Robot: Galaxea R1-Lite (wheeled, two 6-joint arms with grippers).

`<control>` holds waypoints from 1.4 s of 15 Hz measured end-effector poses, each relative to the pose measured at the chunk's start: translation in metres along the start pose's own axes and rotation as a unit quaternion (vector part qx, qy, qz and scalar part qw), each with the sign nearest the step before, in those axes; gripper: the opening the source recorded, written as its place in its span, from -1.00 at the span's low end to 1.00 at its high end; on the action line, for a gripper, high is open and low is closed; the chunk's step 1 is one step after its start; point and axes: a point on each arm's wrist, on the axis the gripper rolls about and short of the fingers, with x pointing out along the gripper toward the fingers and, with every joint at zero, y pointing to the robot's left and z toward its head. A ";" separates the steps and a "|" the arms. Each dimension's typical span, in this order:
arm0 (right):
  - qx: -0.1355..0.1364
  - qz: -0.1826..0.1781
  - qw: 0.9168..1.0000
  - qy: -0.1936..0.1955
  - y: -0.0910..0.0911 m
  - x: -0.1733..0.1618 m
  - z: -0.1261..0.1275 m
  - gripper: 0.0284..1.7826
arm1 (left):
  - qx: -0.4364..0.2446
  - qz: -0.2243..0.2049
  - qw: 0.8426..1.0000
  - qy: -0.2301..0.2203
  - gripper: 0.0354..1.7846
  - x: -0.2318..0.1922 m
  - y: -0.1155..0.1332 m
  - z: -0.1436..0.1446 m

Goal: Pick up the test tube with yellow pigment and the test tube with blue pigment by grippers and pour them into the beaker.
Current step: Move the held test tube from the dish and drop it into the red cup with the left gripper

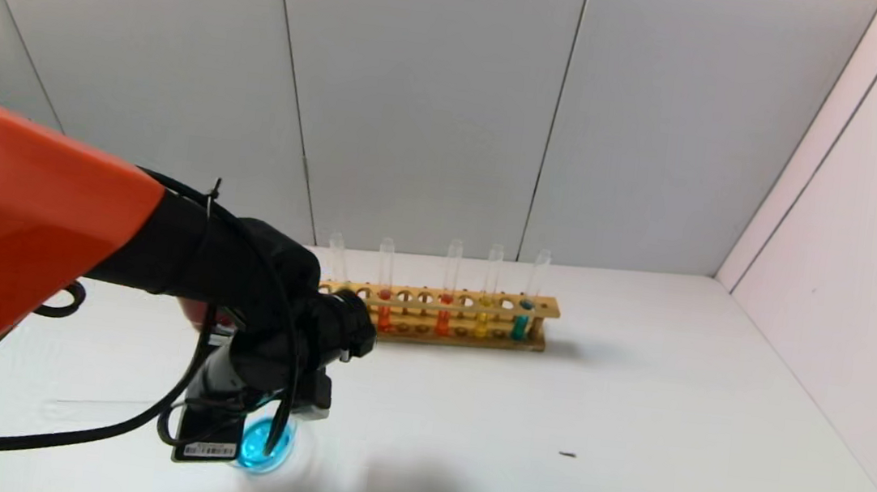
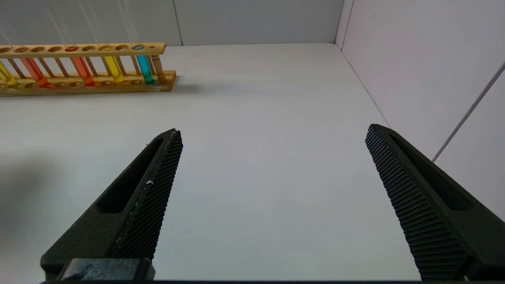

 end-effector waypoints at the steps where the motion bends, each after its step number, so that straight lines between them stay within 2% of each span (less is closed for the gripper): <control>1: 0.000 0.000 1.000 0.000 0.000 0.000 0.000 0.91 | -0.016 0.001 1.000 -0.015 -0.68 -0.006 0.002 -0.005; 5: 0.000 0.000 1.000 0.000 0.000 0.000 0.000 0.91 | -0.078 0.006 0.995 -0.069 -0.68 -0.028 0.013 -0.034; 8: 0.000 0.000 1.000 0.000 0.000 0.000 0.000 0.91 | -0.145 -0.004 0.981 -0.129 -0.68 -0.047 0.019 -0.062; 12: 0.000 0.000 1.000 0.000 0.000 0.000 0.000 0.91 | -0.216 -0.002 0.961 -0.171 -0.68 -0.061 0.028 -0.102; 17: 0.000 0.000 1.000 0.000 0.000 0.000 0.000 0.91 | -0.315 0.014 0.909 -0.271 -0.68 -0.062 0.053 -0.123; 21: 0.000 0.000 1.000 0.000 0.000 0.000 0.000 0.91 | -0.397 0.028 0.863 -0.311 -0.68 -0.053 0.072 -0.128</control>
